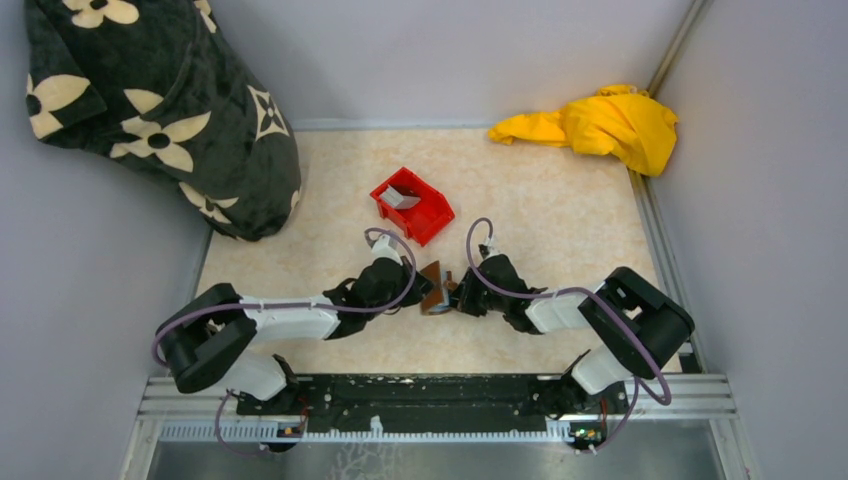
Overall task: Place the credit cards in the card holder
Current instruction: Close the card holder at the center of the board.
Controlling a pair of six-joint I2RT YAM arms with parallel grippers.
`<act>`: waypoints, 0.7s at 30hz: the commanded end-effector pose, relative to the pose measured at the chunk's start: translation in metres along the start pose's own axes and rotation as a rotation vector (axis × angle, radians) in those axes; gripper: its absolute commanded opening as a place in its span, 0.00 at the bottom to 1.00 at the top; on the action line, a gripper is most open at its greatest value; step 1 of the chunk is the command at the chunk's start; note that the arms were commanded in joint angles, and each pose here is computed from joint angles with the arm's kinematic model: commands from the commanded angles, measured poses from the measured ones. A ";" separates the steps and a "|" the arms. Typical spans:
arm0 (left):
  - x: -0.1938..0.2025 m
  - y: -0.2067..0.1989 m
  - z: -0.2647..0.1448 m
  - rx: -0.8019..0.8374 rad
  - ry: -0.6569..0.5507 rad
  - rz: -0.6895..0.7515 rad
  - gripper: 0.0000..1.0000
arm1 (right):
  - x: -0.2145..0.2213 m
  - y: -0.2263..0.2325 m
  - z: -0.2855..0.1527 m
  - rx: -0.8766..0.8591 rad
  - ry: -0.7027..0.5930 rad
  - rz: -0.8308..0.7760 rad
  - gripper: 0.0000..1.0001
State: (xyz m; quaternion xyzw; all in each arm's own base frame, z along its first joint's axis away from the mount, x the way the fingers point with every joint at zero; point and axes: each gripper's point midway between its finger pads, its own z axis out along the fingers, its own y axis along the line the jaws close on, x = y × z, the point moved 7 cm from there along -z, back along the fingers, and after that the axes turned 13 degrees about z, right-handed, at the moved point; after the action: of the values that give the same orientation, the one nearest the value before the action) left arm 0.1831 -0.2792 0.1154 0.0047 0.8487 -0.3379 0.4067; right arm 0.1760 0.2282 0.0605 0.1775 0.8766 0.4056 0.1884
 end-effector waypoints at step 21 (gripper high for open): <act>0.041 0.017 -0.008 -0.057 0.127 0.013 0.00 | -0.005 0.005 -0.005 0.027 -0.023 -0.063 0.21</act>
State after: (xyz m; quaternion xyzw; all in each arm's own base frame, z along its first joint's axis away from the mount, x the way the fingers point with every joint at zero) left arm 0.1646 -0.2784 0.0905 0.0209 0.8714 -0.3210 0.3705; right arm 0.1756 0.2274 0.0624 0.1706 0.8790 0.4023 0.1907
